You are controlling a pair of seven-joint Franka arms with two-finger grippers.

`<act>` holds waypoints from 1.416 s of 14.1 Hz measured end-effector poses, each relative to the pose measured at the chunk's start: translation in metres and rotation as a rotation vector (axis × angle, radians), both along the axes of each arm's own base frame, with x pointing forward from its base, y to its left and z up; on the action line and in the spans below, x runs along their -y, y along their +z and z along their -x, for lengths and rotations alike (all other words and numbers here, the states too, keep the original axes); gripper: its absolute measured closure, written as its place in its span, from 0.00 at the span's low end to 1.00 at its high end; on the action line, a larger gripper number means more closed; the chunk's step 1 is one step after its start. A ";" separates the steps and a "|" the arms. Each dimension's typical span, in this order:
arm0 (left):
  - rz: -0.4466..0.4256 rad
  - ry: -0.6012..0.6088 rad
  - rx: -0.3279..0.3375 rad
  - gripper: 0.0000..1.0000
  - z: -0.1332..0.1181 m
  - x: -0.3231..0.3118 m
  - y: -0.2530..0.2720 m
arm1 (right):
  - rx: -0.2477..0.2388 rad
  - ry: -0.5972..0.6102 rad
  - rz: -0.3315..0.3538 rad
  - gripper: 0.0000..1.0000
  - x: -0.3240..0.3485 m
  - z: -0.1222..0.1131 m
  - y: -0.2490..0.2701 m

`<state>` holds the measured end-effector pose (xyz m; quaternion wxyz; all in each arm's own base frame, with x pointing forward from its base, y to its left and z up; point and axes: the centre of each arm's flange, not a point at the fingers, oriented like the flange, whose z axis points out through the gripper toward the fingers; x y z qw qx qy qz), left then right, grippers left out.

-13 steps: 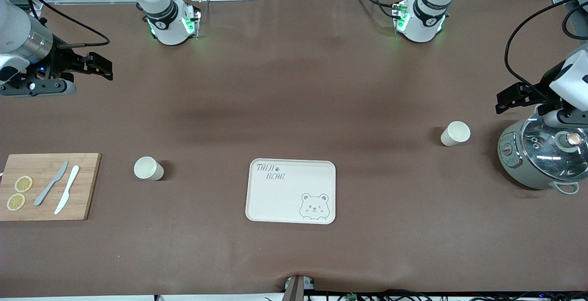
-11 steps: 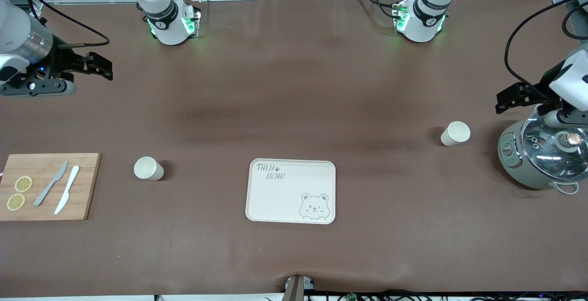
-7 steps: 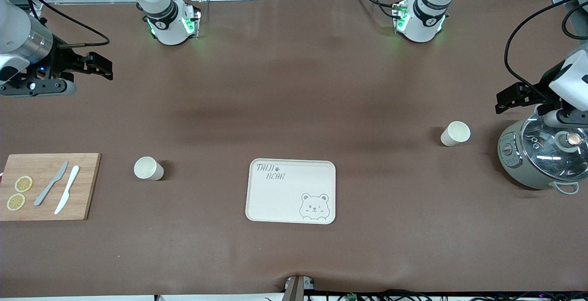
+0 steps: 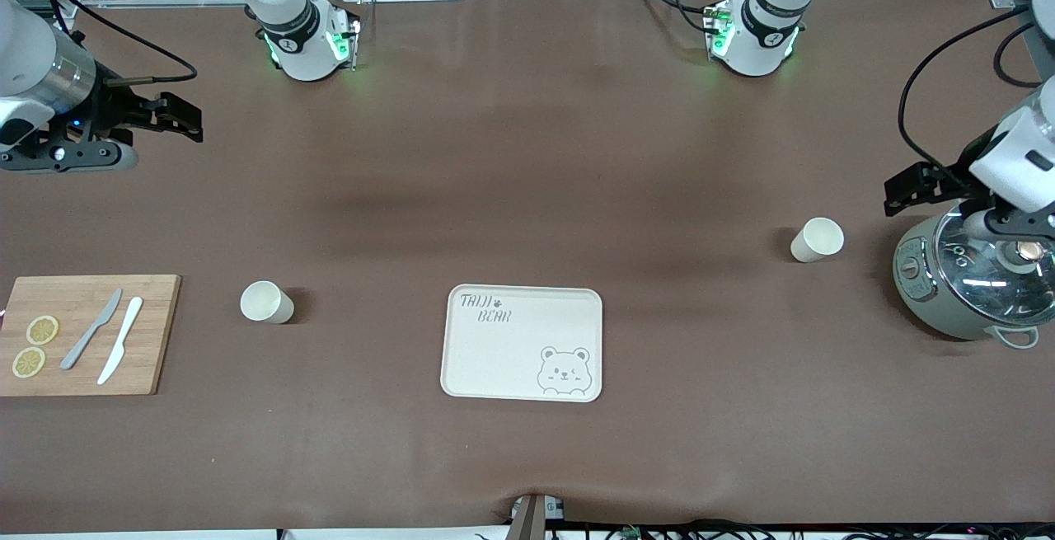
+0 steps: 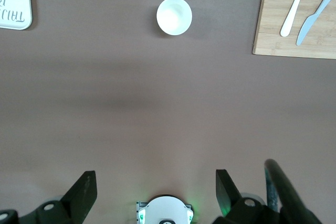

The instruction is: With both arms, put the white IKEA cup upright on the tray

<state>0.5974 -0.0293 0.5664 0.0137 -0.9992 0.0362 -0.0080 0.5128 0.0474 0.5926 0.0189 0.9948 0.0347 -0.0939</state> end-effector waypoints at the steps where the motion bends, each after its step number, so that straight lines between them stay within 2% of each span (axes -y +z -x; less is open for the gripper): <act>1: 0.000 -0.001 0.001 0.00 -0.002 0.000 -0.014 | 0.000 0.000 0.000 0.00 0.000 0.000 0.000; 6: 0.001 -0.003 -0.005 0.00 0.002 -0.001 -0.085 | 0.000 0.000 0.000 0.00 0.000 0.000 0.000; 10: 0.005 -0.010 0.036 0.00 0.010 0.001 -0.133 | 0.000 0.000 0.000 0.00 0.000 0.000 0.000; 14: 0.009 -0.025 0.064 0.00 0.027 0.003 -0.185 | 0.001 0.000 0.000 0.00 0.000 0.000 0.000; 20: 0.010 -0.048 0.070 0.00 0.050 0.001 -0.230 | -0.001 0.000 0.000 0.00 0.000 0.000 -0.001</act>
